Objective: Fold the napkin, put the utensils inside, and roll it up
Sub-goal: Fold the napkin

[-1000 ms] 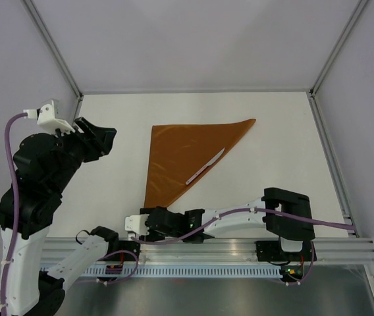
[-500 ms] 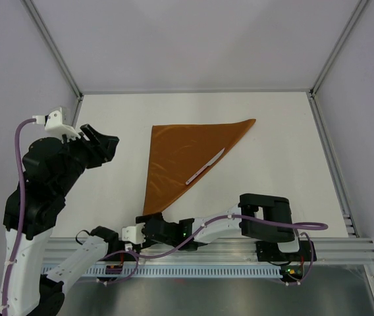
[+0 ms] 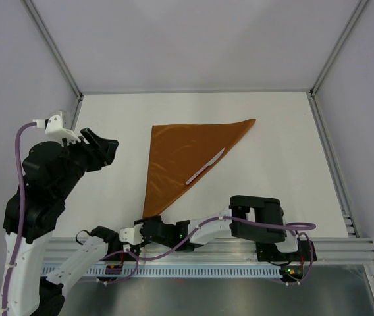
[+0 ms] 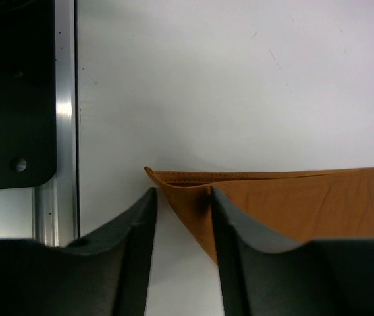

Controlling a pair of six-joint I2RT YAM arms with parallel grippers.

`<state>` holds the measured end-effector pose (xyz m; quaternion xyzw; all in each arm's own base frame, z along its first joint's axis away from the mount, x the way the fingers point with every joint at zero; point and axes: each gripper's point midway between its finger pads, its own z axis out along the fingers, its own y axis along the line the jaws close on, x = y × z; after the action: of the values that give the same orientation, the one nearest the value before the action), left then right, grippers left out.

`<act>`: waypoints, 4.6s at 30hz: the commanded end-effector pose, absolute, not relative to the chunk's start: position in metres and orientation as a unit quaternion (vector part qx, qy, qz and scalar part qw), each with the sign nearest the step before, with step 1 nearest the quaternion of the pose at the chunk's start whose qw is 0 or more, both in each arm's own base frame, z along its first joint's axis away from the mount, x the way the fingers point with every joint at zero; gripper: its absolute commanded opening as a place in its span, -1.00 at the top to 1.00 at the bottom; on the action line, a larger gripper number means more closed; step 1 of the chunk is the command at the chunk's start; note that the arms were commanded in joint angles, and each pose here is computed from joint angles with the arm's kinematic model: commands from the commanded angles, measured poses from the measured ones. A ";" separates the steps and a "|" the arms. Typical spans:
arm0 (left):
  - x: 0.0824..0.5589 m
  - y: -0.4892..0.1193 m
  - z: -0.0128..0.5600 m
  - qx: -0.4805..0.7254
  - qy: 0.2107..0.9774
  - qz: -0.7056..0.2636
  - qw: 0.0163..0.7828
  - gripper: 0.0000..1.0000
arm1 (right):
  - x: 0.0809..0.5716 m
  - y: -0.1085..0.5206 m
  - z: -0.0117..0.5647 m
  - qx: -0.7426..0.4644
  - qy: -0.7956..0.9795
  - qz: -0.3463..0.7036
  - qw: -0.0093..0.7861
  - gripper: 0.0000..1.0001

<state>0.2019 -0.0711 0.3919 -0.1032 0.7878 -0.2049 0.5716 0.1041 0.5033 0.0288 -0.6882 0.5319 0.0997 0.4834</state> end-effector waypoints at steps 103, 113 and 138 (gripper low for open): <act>0.311 -0.246 0.213 0.023 0.871 -0.311 0.380 -0.20 | 0.467 0.130 0.081 -0.130 0.938 0.107 0.303 -0.25; 0.308 -0.248 0.206 0.027 0.872 -0.313 0.377 -0.20 | 0.500 0.078 0.064 0.016 0.946 0.203 0.254 -0.24; 0.304 -0.244 0.200 0.023 0.873 -0.310 0.376 -0.19 | 0.548 0.048 0.022 0.169 0.903 0.307 0.247 -0.04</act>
<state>0.3055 -0.2373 0.1890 0.0311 0.8839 -0.2855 0.3691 0.5425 0.0447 0.0298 0.1375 0.9094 0.2934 0.2608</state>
